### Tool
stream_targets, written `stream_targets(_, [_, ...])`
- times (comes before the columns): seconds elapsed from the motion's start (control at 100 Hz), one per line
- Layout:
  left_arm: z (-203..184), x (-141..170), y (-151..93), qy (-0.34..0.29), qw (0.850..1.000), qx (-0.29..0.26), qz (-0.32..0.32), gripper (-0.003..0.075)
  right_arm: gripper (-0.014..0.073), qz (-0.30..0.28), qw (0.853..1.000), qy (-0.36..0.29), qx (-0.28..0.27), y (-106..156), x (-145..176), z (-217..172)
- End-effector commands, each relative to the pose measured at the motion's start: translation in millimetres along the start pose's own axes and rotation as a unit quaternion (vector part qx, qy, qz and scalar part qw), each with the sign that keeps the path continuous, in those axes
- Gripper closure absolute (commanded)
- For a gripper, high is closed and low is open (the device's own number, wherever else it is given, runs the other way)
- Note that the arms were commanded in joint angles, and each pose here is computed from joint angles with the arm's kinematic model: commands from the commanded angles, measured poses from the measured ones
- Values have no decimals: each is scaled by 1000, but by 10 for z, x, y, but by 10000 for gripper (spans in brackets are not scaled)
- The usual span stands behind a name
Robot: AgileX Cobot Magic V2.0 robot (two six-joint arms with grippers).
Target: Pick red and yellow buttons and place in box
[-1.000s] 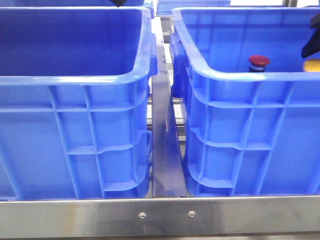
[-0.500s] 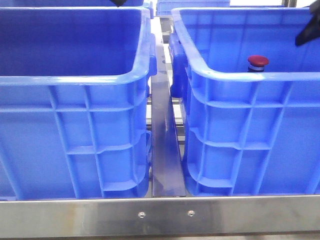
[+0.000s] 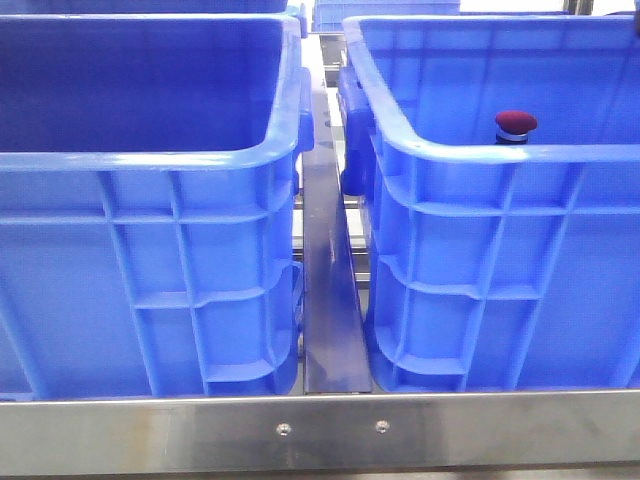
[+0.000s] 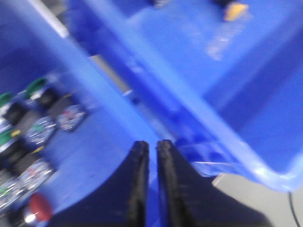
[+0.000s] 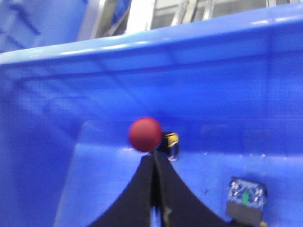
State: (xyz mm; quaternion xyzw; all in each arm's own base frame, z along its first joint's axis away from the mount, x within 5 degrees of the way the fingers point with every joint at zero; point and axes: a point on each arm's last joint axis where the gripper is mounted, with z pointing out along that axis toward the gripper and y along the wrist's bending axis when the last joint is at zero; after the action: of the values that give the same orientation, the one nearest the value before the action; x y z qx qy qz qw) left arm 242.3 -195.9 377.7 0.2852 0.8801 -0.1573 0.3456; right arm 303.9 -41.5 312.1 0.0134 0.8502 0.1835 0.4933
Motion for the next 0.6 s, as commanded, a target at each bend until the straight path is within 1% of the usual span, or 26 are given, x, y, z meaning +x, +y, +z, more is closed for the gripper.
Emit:
stream_targets(0.0, [-223, -135, 109, -67, 997, -16, -24, 741, 690, -14, 999, -43, -10, 169, -115, -267])
stream_targets(0.16, [-302, -135, 342, -76, 995, -46, -49, 741, 690, -33, 997, -60, -22, 349, -59, -522])
stream_targets(0.3, [-419, -73, 542, -93, 990, -74, -71, 741, 690, -48, 995, -79, -25, 477, -5, -724])
stream_targets(0.41, [-550, 60, 715, -105, 985, -102, -94, 741, 690, -63, 993, -90, -31, 574, 30, -863])
stream_targets(0.5, [-683, 203, 840, -123, 978, -128, -113, 741, 690, -85, 992, -82, -42, 655, 95, -956])
stream_targets(0.59, [-833, 370, 932, -142, 969, -153, -130, 741, 690, -93, 991, -74, -59, 721, 177, -1019])
